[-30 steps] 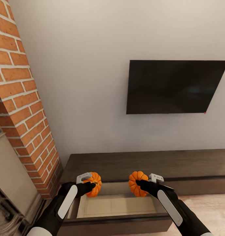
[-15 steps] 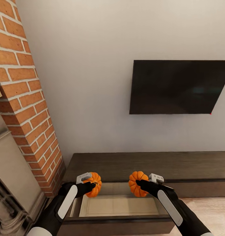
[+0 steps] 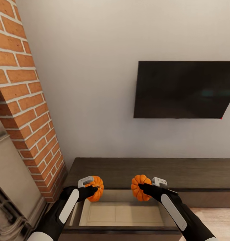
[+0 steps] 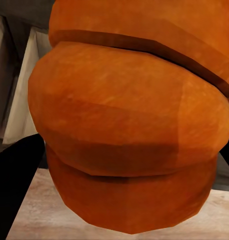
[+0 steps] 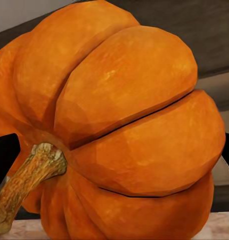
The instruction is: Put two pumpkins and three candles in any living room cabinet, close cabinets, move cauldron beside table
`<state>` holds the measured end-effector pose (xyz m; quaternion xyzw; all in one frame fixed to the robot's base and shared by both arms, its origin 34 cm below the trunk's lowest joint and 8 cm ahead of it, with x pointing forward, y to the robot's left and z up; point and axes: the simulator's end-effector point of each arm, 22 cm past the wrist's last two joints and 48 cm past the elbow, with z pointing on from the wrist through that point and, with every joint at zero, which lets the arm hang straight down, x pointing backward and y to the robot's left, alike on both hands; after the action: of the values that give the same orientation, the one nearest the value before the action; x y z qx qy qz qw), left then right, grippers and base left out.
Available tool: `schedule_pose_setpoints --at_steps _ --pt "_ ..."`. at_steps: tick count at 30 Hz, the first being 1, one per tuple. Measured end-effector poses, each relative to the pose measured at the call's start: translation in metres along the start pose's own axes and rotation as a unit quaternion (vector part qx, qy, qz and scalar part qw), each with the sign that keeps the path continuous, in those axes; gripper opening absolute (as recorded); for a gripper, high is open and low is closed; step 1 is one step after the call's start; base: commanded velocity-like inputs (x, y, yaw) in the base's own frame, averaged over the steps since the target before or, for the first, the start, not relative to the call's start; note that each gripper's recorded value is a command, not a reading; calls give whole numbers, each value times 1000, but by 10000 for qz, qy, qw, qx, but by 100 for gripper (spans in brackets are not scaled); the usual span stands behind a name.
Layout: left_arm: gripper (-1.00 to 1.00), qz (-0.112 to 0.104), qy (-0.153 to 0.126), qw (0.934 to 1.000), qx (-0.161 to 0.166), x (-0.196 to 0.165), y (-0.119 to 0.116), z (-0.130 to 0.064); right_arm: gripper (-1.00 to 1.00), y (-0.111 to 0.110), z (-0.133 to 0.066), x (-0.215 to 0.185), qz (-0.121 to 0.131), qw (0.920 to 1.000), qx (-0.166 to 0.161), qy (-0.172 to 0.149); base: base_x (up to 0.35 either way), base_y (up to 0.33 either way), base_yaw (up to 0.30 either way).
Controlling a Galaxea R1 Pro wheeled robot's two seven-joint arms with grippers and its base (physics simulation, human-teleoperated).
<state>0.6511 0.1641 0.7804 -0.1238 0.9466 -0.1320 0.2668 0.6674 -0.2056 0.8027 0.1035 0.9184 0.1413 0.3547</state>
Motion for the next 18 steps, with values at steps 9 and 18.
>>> schedule_pose_setpoints --at_steps 9,18 --pt "-100 -8 -8 10000 9 0 -1 0 -100 0 0 0 -4 10000 3 1 4 -33 0" --pt "-100 -15 9 10000 -21 5 3 9 -100 -2 8 6 0 10000 -5 7 0 0 0"
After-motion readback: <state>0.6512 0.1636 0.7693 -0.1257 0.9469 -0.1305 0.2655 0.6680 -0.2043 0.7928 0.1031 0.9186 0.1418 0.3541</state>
